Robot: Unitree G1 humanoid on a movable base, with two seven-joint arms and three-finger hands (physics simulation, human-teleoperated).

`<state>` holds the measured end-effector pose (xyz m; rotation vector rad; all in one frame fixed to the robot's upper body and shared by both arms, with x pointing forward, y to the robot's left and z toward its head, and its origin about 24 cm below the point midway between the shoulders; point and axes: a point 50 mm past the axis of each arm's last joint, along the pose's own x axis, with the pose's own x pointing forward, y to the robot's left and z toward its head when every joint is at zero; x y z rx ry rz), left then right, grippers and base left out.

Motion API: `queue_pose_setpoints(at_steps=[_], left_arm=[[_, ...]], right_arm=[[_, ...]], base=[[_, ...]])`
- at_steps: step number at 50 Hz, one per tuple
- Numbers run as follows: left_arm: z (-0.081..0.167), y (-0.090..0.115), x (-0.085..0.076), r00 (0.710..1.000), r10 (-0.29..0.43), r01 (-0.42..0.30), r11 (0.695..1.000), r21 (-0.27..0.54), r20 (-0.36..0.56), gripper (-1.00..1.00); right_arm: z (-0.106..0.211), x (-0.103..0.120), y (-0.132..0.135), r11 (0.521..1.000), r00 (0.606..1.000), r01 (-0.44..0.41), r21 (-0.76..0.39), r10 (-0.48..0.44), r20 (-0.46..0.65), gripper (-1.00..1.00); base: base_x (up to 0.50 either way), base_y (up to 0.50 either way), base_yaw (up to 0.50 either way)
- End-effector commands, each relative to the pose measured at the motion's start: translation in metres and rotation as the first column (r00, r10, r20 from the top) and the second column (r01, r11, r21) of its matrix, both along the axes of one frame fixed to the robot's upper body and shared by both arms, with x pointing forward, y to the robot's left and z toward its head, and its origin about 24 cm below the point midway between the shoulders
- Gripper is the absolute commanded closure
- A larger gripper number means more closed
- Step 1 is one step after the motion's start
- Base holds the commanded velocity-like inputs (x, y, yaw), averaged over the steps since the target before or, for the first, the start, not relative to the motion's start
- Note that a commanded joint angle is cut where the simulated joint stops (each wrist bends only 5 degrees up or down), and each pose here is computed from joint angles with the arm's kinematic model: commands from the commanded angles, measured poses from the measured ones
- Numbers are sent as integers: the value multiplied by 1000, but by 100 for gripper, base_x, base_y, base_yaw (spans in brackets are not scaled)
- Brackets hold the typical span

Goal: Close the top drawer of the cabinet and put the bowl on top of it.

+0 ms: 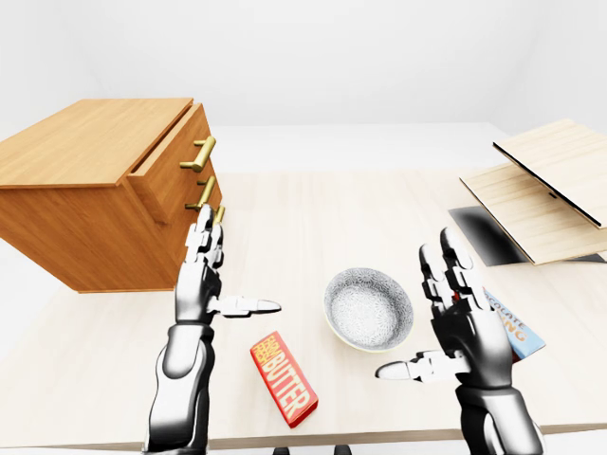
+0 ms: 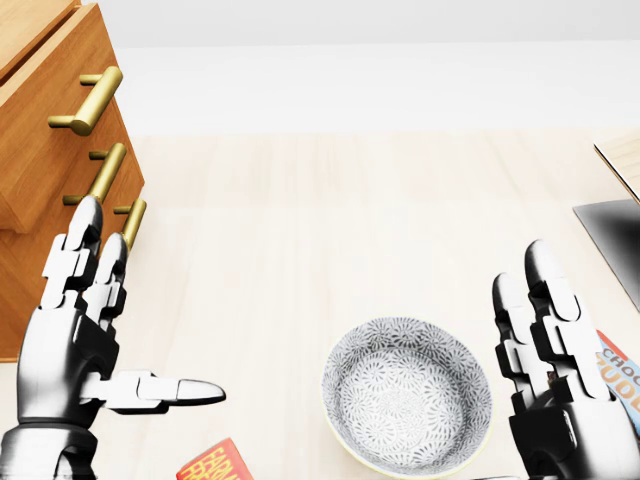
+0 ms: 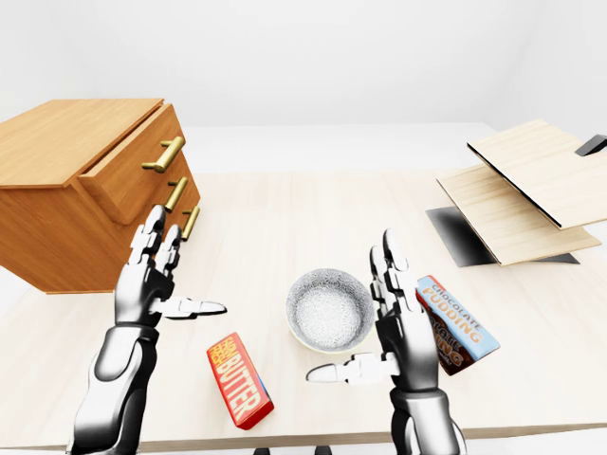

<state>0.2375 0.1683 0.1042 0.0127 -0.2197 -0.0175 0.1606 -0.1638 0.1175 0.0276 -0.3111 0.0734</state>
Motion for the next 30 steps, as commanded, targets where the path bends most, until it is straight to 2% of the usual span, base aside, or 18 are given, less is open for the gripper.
queue_pose_setpoints(at_steps=[1,10,16,30], left_arm=[[20,9,31,997,32,-32,999,-3,67,-100],[19,11,59,998,50,-50,999,-9,26,-100],[20,12,72,998,61,-61,998,2,9,-100],[25,22,85,996,86,-86,996,-2,3,-100]], right_arm=[[3,-2,-3,1000,1000,0,10,0,8,-100],[3,-2,-3,1000,1000,-4,10,4,6,-100],[3,-3,-3,1000,1000,-7,9,7,8,-100],[4,-5,-2,1000,1000,-14,12,14,9,-100]], base=[[0,0,0],[0,0,0],[0,0,0],[0,0,0]])
